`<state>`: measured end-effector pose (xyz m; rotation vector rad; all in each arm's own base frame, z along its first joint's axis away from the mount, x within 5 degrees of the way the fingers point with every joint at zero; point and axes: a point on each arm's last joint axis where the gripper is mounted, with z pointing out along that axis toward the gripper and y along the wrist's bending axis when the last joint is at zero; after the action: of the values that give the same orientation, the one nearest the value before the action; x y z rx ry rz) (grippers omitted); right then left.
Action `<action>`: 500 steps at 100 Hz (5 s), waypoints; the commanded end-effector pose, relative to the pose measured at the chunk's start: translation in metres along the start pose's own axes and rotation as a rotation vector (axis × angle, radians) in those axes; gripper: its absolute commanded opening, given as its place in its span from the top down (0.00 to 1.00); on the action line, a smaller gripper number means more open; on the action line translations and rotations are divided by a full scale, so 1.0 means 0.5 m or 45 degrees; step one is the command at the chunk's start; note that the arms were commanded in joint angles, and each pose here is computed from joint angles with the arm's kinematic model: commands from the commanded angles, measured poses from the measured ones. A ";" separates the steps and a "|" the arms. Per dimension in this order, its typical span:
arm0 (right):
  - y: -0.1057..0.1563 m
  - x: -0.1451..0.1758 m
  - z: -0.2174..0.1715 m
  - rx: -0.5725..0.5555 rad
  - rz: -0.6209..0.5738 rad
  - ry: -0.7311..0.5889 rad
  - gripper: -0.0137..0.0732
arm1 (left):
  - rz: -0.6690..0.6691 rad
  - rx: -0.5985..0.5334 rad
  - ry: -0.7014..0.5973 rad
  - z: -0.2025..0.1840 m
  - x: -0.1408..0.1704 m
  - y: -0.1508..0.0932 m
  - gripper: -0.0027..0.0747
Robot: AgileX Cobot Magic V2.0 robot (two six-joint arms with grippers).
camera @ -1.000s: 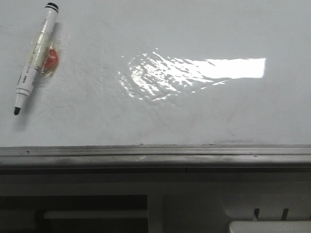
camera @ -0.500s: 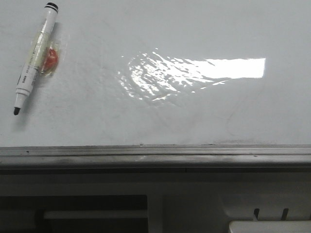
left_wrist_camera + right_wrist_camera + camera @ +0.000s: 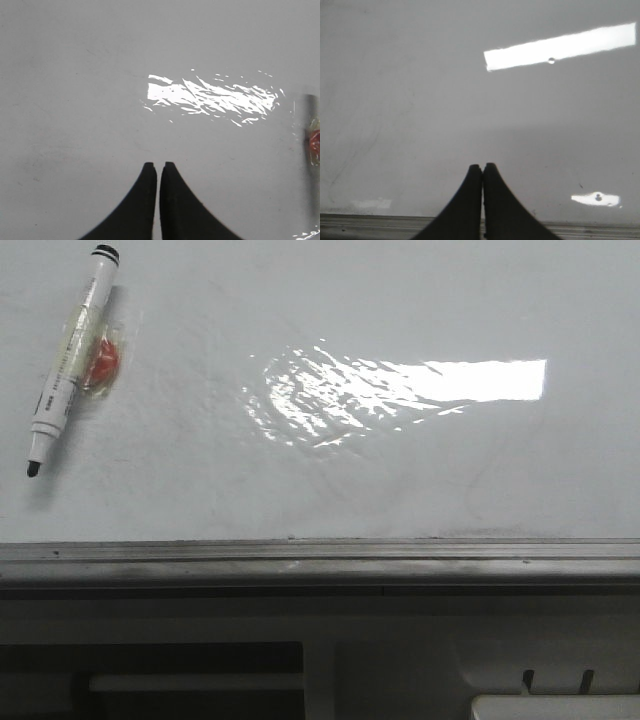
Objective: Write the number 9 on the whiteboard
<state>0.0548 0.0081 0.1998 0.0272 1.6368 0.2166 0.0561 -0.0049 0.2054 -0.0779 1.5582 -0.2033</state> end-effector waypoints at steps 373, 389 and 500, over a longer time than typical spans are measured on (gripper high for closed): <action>0.020 -0.106 0.024 -0.009 -0.003 0.131 0.92 | 0.057 0.591 0.271 0.218 0.017 -0.208 0.79; 0.040 -0.114 0.018 -0.172 -0.013 0.183 0.92 | 0.060 0.594 0.270 0.218 0.017 -0.208 0.88; 0.328 -0.260 0.132 -1.064 -0.380 0.567 0.42 | 0.767 1.350 -0.056 0.132 0.001 -0.271 0.99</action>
<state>0.1031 0.1483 0.3302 -0.9996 1.9277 0.6757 0.1111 -0.1381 0.2133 1.2536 1.2891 -0.4544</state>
